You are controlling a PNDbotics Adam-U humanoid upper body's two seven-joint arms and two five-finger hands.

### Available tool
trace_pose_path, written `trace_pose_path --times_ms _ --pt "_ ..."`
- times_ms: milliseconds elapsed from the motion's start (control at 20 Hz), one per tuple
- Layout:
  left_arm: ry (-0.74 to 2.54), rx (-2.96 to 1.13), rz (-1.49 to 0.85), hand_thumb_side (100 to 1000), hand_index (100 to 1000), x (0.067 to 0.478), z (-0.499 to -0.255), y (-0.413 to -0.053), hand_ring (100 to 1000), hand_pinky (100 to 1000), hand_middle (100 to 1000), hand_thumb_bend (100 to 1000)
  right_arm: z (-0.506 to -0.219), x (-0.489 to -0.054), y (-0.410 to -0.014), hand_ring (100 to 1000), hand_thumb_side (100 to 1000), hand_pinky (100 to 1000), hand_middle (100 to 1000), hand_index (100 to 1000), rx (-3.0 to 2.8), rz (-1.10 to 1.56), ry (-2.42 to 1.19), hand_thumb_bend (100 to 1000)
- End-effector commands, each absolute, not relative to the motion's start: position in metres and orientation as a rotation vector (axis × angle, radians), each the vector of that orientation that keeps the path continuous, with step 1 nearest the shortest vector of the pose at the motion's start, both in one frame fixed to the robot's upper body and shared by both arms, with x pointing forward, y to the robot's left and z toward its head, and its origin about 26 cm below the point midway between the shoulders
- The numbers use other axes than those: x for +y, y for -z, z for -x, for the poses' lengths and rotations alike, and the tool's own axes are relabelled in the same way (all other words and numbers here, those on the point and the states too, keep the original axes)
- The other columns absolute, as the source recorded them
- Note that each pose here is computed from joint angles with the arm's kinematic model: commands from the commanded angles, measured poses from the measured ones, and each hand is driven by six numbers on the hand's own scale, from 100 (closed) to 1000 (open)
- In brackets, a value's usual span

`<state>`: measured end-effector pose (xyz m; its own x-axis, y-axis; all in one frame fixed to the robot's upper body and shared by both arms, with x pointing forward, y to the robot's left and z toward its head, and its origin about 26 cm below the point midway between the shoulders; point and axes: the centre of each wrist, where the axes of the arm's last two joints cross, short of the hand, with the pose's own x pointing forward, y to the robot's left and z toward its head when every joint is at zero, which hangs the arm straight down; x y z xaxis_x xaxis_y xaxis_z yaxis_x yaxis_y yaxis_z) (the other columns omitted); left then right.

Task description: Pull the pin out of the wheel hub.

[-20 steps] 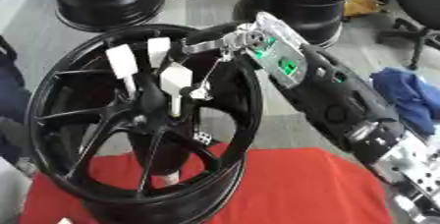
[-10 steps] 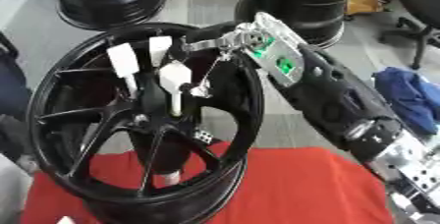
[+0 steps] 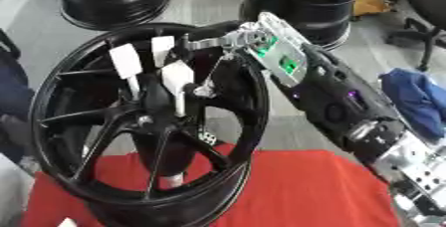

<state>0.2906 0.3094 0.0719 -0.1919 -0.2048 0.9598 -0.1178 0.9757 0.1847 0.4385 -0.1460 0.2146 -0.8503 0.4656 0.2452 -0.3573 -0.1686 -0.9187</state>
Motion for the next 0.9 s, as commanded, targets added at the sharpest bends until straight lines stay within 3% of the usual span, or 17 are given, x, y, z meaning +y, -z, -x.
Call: trace_pose_path --times_ms 50,250,300,600,900 --pt "0.083 -1.798 -0.249 646 693 0.310 -0.292 -0.081 677 592 650 719 -0.438 -0.147 -0.232 763 201 861 498 495 -1.651 0.154 -2.028 100" --pt "0.083 -1.798 -0.249 646 693 0.310 -0.292 -0.081 677 592 650 719 -0.438 -0.146 -0.232 763 201 861 498 495 -1.662 0.154 -2.019 100" --pt "0.083 -1.797 -0.249 646 693 0.310 -0.292 -0.081 676 591 650 721 -0.438 -0.146 -0.233 697 197 838 430 382 -1.668 0.153 -2.015 100" --pt "0.080 -1.792 -0.255 645 693 0.311 -0.291 -0.080 675 591 649 723 -0.437 -0.148 -0.252 676 178 833 422 370 -1.777 0.133 -1.924 100" --pt "0.078 -1.782 -0.271 644 693 0.315 -0.290 -0.078 674 591 648 724 -0.429 -0.166 -0.299 668 124 831 426 369 -1.898 0.164 -1.842 100"
